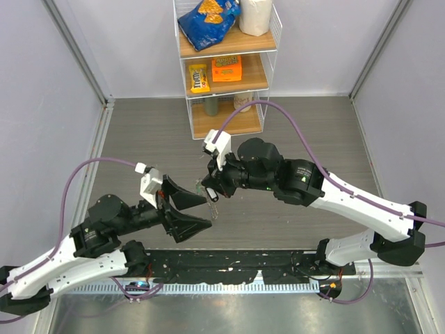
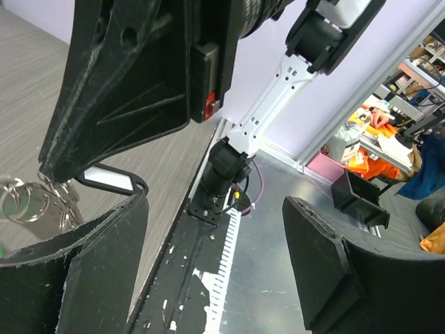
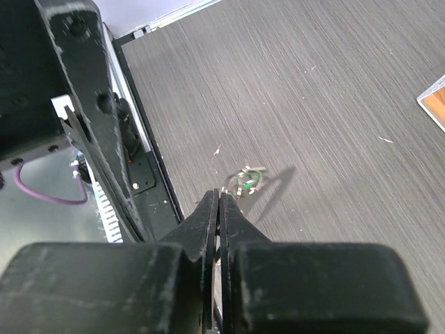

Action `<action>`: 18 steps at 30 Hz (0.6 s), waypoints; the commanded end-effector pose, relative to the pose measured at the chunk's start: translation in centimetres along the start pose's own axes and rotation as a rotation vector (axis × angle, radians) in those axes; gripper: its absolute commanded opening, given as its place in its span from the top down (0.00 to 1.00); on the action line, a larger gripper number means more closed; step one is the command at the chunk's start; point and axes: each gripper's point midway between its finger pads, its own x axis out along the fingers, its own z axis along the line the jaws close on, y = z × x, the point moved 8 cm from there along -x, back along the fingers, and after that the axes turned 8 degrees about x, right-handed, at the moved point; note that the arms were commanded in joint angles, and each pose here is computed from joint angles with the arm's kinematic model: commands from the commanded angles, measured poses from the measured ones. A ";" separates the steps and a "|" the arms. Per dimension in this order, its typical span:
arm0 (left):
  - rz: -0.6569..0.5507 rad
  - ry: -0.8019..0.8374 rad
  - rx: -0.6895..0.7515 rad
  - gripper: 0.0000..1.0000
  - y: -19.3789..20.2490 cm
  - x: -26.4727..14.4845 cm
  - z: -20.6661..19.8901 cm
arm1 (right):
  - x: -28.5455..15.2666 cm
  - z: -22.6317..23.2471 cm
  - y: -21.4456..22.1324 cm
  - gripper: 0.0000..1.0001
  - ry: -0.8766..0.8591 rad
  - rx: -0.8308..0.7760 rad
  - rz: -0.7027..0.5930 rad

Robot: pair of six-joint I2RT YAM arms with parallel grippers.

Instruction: Put the keys on the keyring

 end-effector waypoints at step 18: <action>-0.045 -0.189 0.174 0.20 -0.4 -2.0 2.1 | -3.2 2.0 -2.6 0.95 -0.099 0.075 -0.077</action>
